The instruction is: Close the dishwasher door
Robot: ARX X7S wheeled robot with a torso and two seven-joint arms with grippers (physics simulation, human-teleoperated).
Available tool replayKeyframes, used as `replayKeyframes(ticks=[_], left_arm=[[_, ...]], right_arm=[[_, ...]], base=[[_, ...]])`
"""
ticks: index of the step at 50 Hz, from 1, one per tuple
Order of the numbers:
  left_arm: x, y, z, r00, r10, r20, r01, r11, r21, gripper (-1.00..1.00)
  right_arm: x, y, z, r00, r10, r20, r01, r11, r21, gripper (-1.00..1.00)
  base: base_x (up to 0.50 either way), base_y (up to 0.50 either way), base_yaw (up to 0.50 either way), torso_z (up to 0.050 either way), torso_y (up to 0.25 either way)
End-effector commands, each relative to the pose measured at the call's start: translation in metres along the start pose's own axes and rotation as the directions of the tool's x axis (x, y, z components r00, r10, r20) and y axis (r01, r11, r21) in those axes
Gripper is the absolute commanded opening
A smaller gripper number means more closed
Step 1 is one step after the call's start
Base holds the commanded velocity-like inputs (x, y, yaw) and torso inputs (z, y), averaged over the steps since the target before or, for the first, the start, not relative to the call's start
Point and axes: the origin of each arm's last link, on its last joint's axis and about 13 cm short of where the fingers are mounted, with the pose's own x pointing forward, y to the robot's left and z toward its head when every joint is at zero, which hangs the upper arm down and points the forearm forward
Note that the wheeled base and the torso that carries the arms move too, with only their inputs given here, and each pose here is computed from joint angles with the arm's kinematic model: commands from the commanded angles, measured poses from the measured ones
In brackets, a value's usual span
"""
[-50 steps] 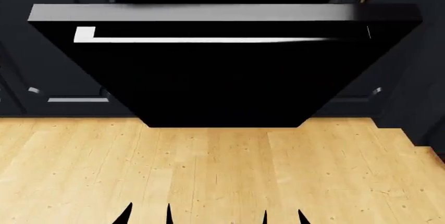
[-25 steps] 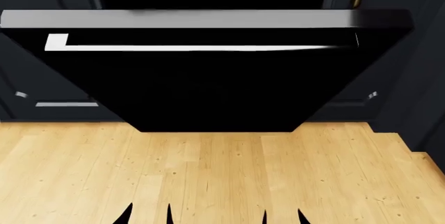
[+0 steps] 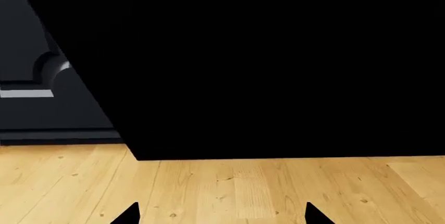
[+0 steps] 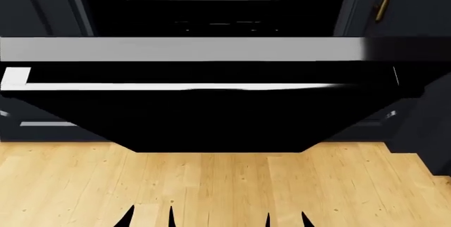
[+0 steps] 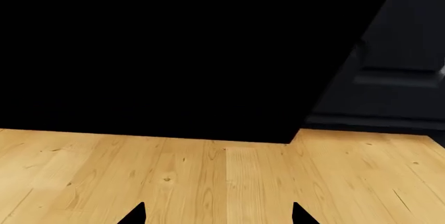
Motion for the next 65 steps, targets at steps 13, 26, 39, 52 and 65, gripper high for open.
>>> replayKeyframes(ticks=[13, 26, 39, 52, 65], left_arm=[[0.0, 0.0, 0.0, 1.0, 0.0, 0.0, 0.0, 1.0, 0.0, 1.0], [0.0, 0.0, 0.0, 1.0, 0.0, 0.0, 0.0, 1.0, 0.0, 1.0], [0.0, 0.0, 0.0, 1.0, 0.0, 0.001, 0.0, 1.0, 0.0, 1.0], [0.0005, 0.0, 0.0, 1.0, 0.001, -0.002, -0.001, 1.0, -0.002, 1.0], [0.0014, -0.0018, 0.0017, 1.0, 0.005, 0.019, -0.005, 1.0, 0.017, 1.0]], right_arm=[[0.0005, 0.0, 0.0002, 1.0, 0.0, 0.0, 0.0, 1.0, 0.0, 1.0], [-0.0002, 0.0004, -0.0002, 1.0, -0.001, -0.002, 0.001, 1.0, 0.0, 1.0], [-0.0001, 0.0001, 0.0002, 1.0, 0.0, 0.004, 0.0, 1.0, -0.002, 1.0], [0.0001, -0.0002, 0.0005, 1.0, 0.002, 0.009, -0.002, 1.0, -0.001, 1.0], [0.0027, -0.0001, 0.0012, 1.0, -0.005, 0.001, 0.005, 1.0, 0.002, 1.0]], base=[[0.29, 0.0, 0.0, 0.0, 0.0], [0.3, 0.0, 0.0, 0.0, 0.0], [0.27, 0.0, 0.0, 0.0, 0.0], [0.0, 0.0, 0.0, 0.0, 0.0], [0.0, 0.0, 0.0, 0.0, 0.0]])
